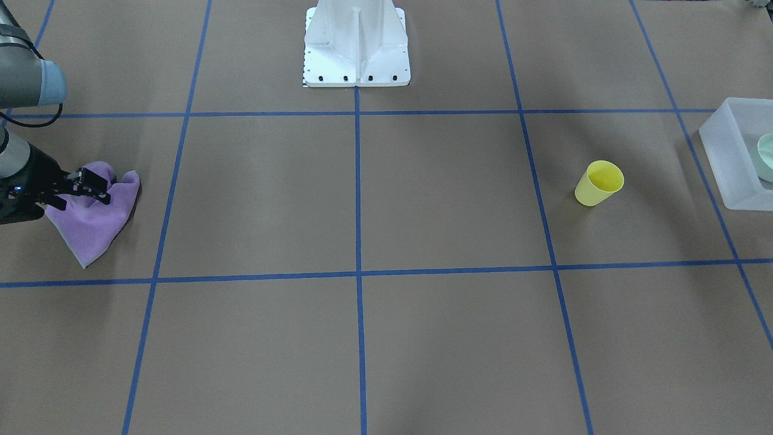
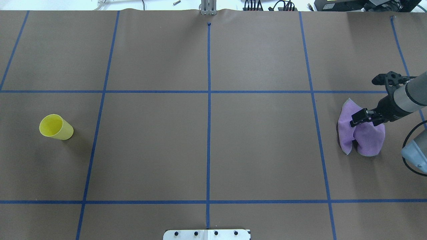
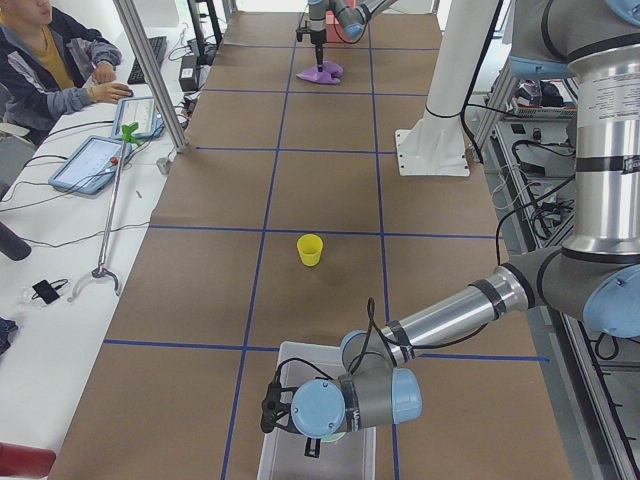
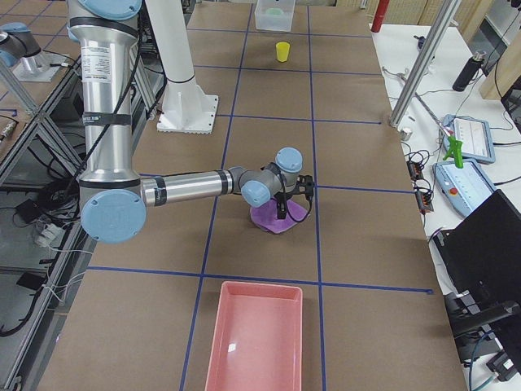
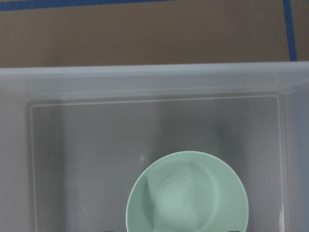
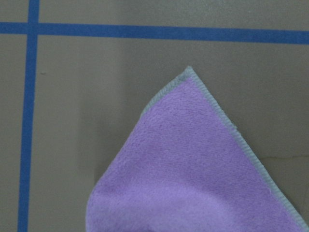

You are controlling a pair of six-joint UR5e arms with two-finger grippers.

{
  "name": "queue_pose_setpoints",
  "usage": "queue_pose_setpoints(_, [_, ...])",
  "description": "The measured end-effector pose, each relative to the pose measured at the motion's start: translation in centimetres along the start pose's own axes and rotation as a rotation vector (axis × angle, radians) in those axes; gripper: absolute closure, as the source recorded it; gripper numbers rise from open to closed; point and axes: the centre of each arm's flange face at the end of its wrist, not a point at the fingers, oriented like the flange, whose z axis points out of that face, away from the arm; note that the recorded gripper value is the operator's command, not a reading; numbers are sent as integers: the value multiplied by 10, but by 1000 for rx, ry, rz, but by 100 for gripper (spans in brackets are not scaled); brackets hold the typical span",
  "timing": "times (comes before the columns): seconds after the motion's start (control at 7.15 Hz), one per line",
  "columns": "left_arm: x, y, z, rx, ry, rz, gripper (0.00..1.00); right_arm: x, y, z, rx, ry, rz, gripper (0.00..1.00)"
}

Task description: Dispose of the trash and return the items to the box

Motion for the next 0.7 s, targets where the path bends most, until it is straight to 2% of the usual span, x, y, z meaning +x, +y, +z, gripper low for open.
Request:
queue_pose_setpoints(0.28, [21,-24,-21,41,-1,-61,13,-3,1,-2,-4,-11,-5,100])
queue_pose_setpoints(0.56, [73,-79,-51,98,81,-202,13,-10,1,-15,-7,-46,-10,100])
queue_pose_setpoints(0.7, [122,-105,-60,100,113,-265,13,-7,2,-33,6,-68,0,100])
